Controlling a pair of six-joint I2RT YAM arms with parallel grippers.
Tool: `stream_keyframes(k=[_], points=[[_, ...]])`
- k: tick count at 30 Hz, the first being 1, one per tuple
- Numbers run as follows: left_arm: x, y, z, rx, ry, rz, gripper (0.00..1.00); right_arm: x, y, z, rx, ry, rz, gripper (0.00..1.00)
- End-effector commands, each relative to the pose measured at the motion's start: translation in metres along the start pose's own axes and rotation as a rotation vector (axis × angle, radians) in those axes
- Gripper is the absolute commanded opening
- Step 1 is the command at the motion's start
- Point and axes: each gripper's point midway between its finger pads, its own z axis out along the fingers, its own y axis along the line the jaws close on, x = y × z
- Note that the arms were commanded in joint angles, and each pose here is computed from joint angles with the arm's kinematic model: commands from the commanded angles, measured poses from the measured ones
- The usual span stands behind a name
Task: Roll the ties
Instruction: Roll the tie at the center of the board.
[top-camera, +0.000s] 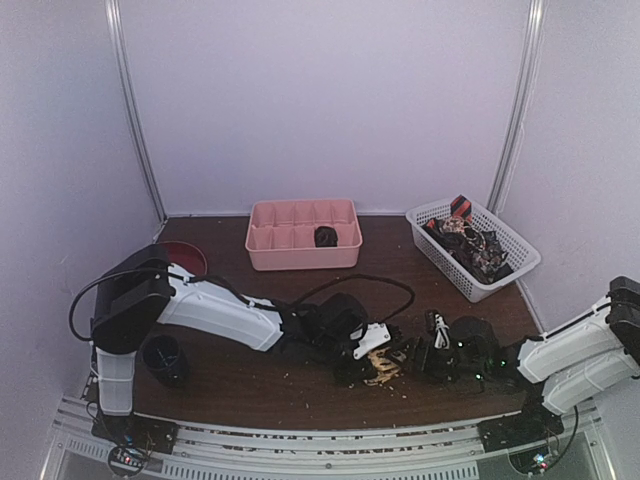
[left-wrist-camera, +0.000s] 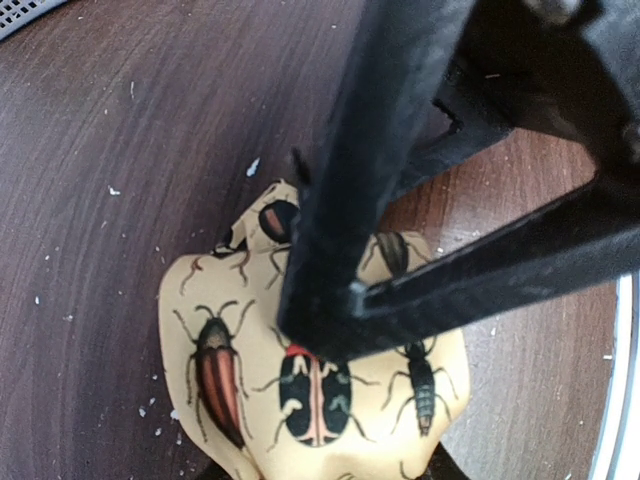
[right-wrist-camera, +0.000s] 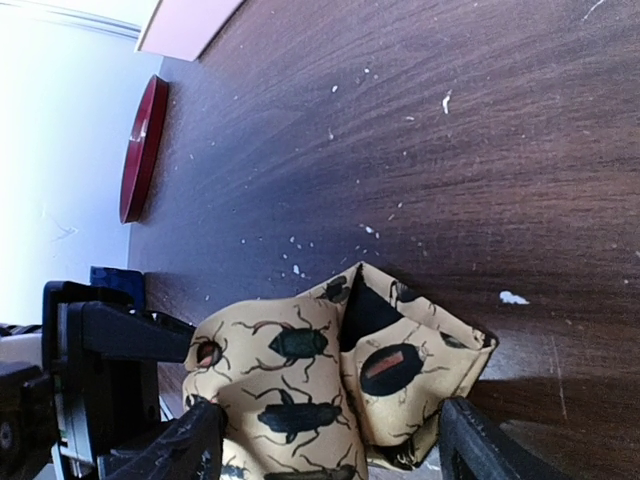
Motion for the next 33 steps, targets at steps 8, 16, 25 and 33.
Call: stream_keyframes(k=[8, 16, 25, 33], points=[[-0.001, 0.009, -0.007, -0.053, 0.011, -0.044, 0.5, 0.008, -0.022, 0.008, 0.091, 0.042, -0.078, 0.46], [0.003, 0.029, -0.037, -0.193, -0.037, -0.176, 0.68, 0.02, -0.026, 0.014, 0.062, 0.082, -0.075, 0.41], [-0.003, 0.05, -0.107, -0.316, -0.241, -0.448, 0.98, 0.017, -0.019, 0.013, 0.022, 0.059, -0.054, 0.4], [-0.015, 0.035, -0.114, -0.089, -0.375, -0.701, 0.67, 0.011, -0.012, 0.017, 0.006, 0.031, -0.065, 0.4]])
